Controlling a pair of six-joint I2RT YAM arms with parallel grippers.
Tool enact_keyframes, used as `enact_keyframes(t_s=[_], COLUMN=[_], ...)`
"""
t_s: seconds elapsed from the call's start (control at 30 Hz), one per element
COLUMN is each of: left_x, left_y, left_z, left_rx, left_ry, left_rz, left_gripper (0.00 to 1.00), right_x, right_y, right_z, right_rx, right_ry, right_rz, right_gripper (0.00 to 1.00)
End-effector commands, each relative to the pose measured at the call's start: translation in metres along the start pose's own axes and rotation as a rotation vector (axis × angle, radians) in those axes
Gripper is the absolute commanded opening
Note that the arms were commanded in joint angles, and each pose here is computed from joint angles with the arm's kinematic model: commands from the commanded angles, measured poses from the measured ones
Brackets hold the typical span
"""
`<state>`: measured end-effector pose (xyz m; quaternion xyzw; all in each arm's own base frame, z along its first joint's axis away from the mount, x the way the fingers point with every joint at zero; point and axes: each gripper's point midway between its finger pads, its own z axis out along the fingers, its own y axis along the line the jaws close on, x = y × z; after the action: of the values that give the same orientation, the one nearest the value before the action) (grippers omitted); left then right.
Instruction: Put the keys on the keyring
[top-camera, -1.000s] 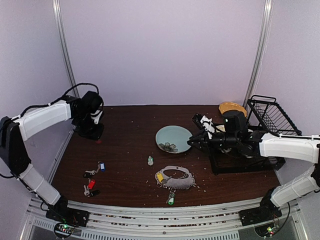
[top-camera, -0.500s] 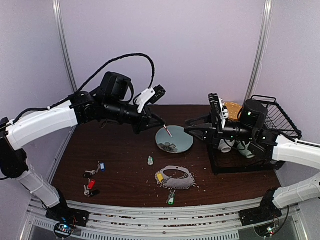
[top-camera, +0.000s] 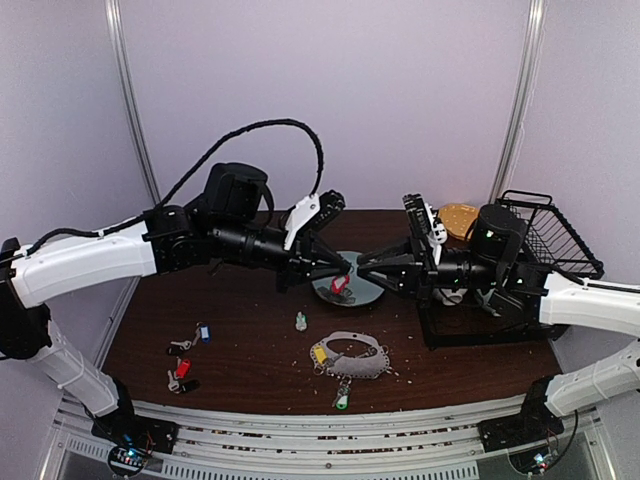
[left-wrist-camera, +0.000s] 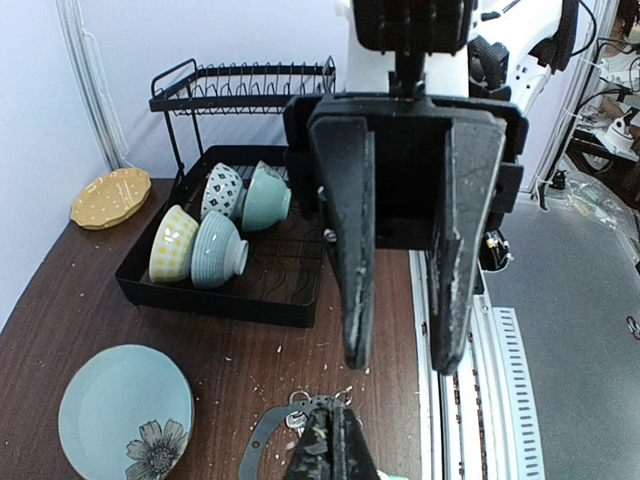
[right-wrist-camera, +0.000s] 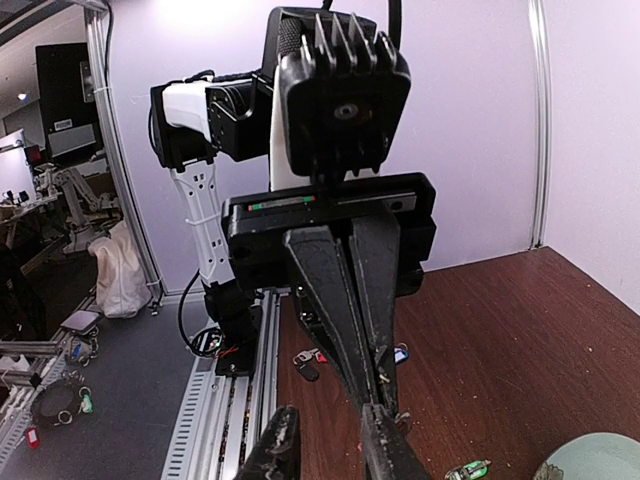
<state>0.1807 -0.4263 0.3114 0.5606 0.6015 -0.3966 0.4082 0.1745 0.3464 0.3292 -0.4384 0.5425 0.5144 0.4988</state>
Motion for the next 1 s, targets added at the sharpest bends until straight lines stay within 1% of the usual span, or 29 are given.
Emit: enact_keyframes(t_s=[0.0, 0.17, 0.4, 0.43, 0.57, 0.7, 0.87, 0.93, 0.97], left_x=[-0.029, -0.032, -0.031, -0.031, -0.032, -0.033, -0.033, -0.032, -0.031], left_y=[-0.011, -0.014, -0.018, -0.018, -0.019, -0.019, -0.018, -0.018, -0.018], left_z=[-0.008, -0.005, -0.005, -0.005, -0.006, -0.007, -0.007, -0.006, -0.005], left_rx=[0.021, 0.035, 0.055, 0.055, 0.054, 0.052, 0.048, 0.053, 0.055], left_ry=[-0.108, -0.121, -0.122, -0.124, -0.129, -0.143, -0.143, -0.141, -0.138], left_rz=[0.069, 0.079, 0.088, 0.09, 0.086, 0.09, 0.093, 0.092, 0.09], left_gripper=[0.0, 0.0, 0.0, 0.0, 0.0, 0.0, 0.0, 0.0, 0.0], right_x=[-0.007, -0.002, -0.002, -0.002, -0.001, 0.0, 0.001, 0.001, 0.0], right_y=[0.006, -0.003, -0.005, -0.006, -0.005, -0.004, -0.003, -0.004, -0.002], right_z=[-0.004, -0.002, -0.003, -0.002, 0.001, 0.003, 0.005, 0.005, 0.004], right_rx=[-0.002, 0.038, 0.053, 0.053, 0.035, 0.021, 0.011, 0.011, 0.006], right_ry=[-0.012, 0.01, 0.007, 0.008, 0.015, 0.023, 0.025, 0.026, 0.025], right_rz=[-0.025, -0.022, -0.019, -0.021, -0.012, -0.012, -0.017, -0.021, -0.024], right_gripper=[0.27, 0.28, 0.13, 0.12, 0.12, 0.14, 0.08, 0.01, 0.0])
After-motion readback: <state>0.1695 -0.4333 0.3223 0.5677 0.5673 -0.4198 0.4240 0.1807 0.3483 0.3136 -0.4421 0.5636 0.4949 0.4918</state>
